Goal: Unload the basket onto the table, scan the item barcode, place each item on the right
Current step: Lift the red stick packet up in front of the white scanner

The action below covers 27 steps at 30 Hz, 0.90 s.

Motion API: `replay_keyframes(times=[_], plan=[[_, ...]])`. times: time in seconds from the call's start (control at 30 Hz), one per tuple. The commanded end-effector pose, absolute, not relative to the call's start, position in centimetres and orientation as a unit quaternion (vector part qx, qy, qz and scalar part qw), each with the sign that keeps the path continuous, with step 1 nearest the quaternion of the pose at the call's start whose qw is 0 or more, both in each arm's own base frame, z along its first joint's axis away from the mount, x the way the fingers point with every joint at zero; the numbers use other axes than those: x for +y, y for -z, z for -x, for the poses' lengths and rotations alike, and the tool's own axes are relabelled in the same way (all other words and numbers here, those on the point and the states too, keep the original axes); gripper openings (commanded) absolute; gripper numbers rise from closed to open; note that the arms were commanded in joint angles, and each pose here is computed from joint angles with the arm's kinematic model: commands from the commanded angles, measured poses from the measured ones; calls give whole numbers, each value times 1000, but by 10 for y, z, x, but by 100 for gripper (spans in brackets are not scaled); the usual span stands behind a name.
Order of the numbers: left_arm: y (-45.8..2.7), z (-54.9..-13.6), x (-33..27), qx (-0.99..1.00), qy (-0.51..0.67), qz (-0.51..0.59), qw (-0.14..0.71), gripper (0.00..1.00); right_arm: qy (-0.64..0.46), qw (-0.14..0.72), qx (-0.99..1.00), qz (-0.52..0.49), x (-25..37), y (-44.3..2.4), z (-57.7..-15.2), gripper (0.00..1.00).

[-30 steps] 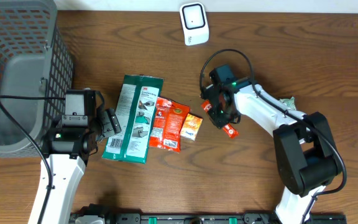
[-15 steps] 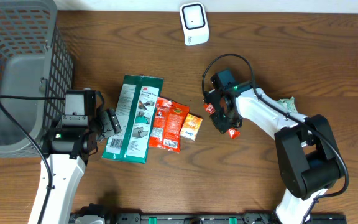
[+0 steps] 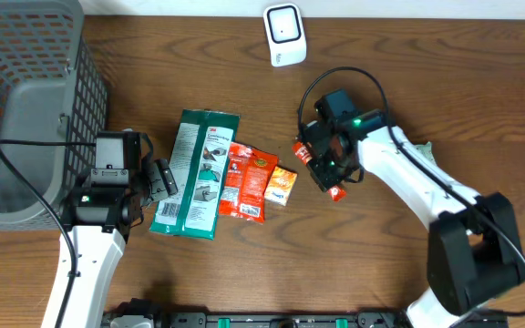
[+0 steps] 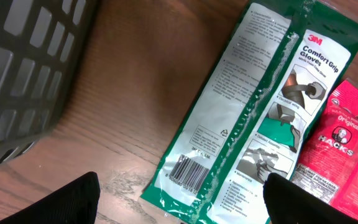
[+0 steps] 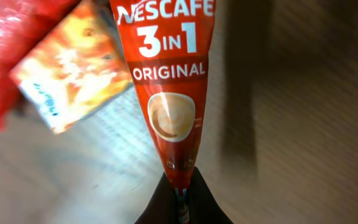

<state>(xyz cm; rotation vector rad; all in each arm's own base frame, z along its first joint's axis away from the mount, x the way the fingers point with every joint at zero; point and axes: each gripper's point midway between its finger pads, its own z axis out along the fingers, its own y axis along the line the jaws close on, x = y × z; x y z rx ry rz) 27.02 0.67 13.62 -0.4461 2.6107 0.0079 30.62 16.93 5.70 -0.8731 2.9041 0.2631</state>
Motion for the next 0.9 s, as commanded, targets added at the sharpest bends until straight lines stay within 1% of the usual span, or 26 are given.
replay_keyframes(times=[0.0,0.17,0.2,0.33,0.43,0.53,0.63,0.7,0.87], plan=[[-141,-273,6,954,1,165,250,85,-107,82,961,241,178,-98,-321,1],[-141,-273,6,954,1,165,250,85,-97,121,966,208,179,-148,-343,1],[-141,-273,7,954,1,165,250,85,-99,140,967,190,181,-169,-352,1],[-141,-273,6,954,1,165,250,85,-104,181,964,165,185,-219,-371,1],[-141,-273,6,954,1,165,250,85,-92,183,966,160,183,-247,-381,1],[-141,-273,6,954,1,165,250,85,-78,181,968,153,180,-266,-396,1],[-141,-273,6,954,1,165,250,85,-76,194,968,143,182,-275,-417,1],[-141,-273,6,954,1,165,250,85,-79,207,966,137,184,-273,-434,1],[-141,-273,6,954,1,165,250,85,-82,230,962,124,191,-239,-485,1]])
